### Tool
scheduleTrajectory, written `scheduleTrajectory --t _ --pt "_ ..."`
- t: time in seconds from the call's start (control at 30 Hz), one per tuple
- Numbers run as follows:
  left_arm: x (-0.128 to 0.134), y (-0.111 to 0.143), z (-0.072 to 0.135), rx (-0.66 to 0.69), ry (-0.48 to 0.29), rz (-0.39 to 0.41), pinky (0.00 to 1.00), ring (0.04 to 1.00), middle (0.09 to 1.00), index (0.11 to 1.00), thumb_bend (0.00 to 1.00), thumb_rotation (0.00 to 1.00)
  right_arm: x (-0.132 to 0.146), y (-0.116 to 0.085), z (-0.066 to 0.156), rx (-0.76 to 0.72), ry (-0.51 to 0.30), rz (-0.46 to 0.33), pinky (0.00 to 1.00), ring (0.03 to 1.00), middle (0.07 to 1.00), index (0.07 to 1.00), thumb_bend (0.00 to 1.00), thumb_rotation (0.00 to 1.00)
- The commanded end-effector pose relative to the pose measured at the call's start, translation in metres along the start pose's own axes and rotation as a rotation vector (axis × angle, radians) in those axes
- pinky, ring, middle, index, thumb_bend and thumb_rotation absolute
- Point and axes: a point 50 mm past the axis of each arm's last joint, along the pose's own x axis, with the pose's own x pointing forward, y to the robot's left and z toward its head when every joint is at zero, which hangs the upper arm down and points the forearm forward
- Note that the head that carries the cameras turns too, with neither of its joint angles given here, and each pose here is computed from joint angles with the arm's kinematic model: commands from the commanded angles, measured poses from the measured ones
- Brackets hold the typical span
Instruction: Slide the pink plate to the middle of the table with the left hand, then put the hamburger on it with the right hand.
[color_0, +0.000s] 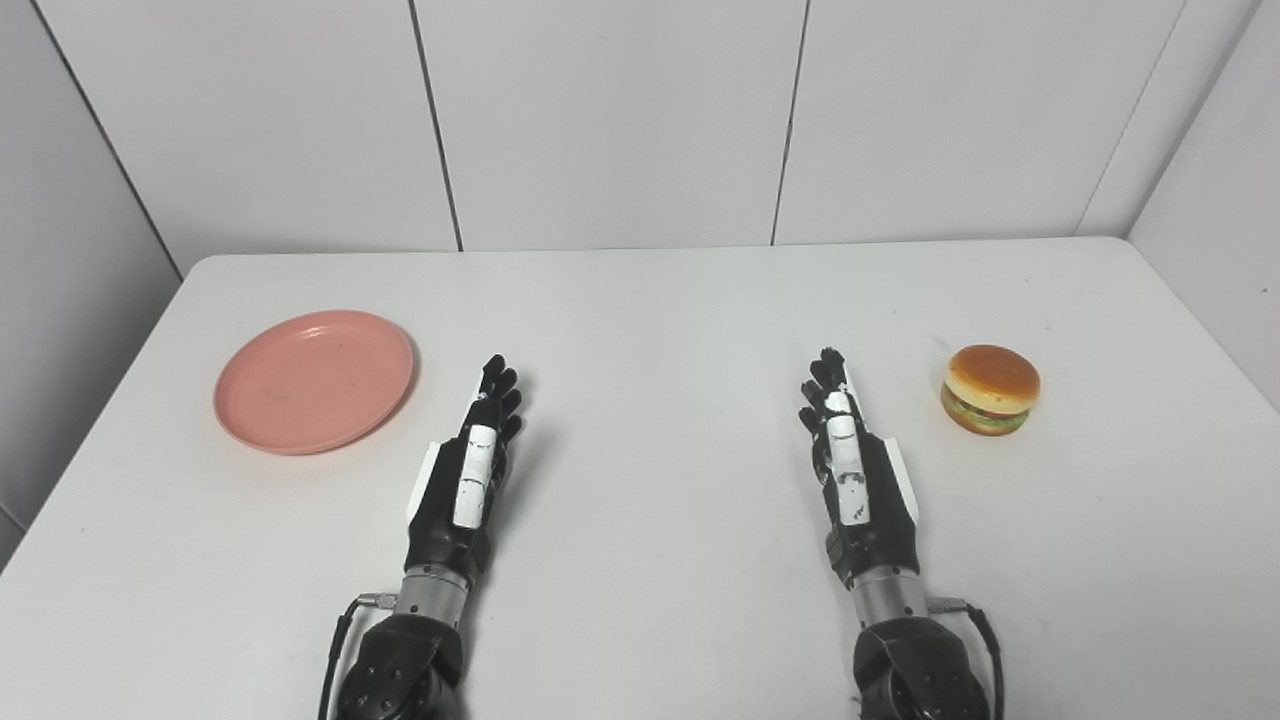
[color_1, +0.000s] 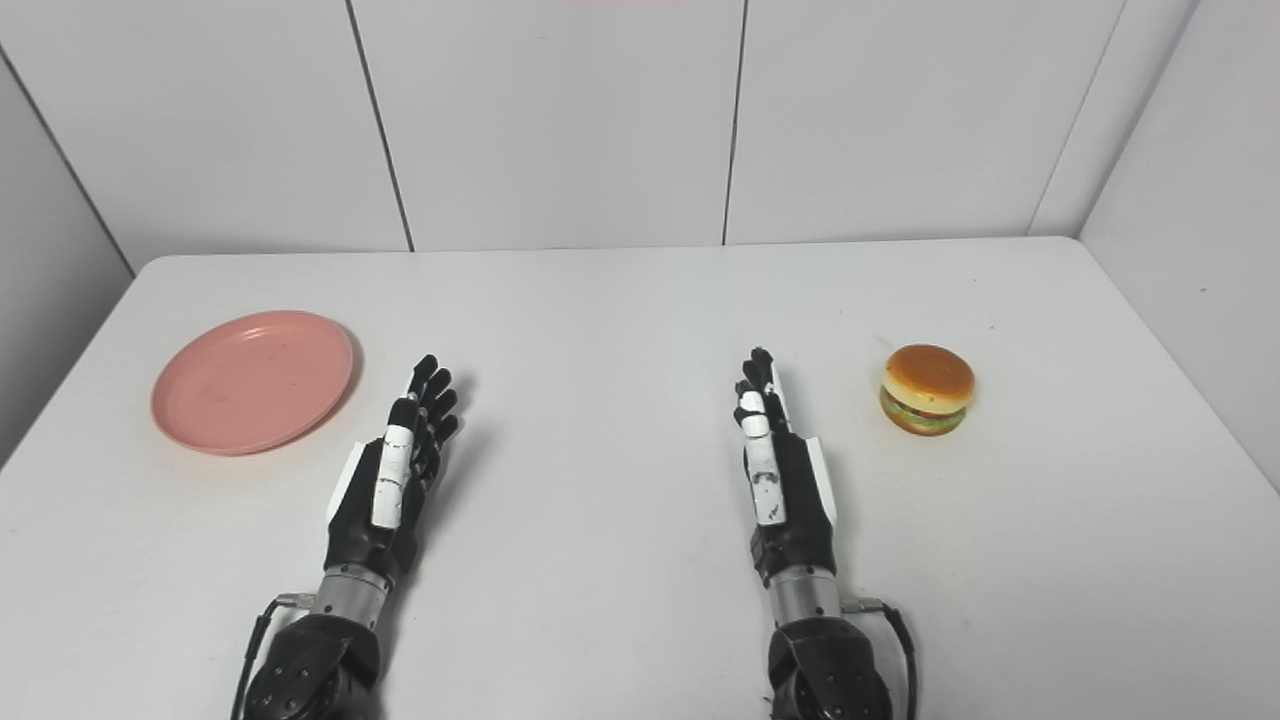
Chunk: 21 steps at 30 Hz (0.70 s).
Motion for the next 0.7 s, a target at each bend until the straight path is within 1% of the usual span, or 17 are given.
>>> scheduleTrajectory --t 0.0,0.1,0.17,0.3,0.67 --pt "-0.0094 0.0007 -0.0126 -0.001 0.025 0.009 1.0 1.0 1.0 1.0 0.81 1.0 0.0098 0.0073 0.0125 0.02 -0.046 0.024 1.0 1.0 1.0 1.0 0.54 1.0" --pt "-0.0106 0.0003 -0.0122 -0.01 0.025 0.012 1.0 1.0 1.0 1.0 0.81 1.0 0.0094 0.0068 0.0126 0.018 -0.042 0.033 1.0 1.0 1.0 1.0 0.55 1.0" --pt "-0.011 0.0005 -0.012 -0.01 0.028 0.01 1.0 1.0 1.0 1.0 0.81 1.0 0.0094 0.0066 0.0125 0.012 -0.041 0.018 1.0 1.0 1.0 1.0 0.55 1.0" --pt "-0.0105 0.0003 -0.0118 0.0 0.025 0.011 1.0 1.0 1.0 1.0 0.81 1.0 0.0092 0.0069 0.0126 0.013 -0.048 0.025 1.0 1.0 1.0 1.0 0.54 1.0" --pt "-0.0095 0.0 -0.0108 -0.004 0.026 0.01 1.0 1.0 1.0 1.0 0.82 1.0 0.0094 0.0076 0.0128 0.008 -0.037 0.028 1.0 1.0 1.0 1.0 0.54 1.0"
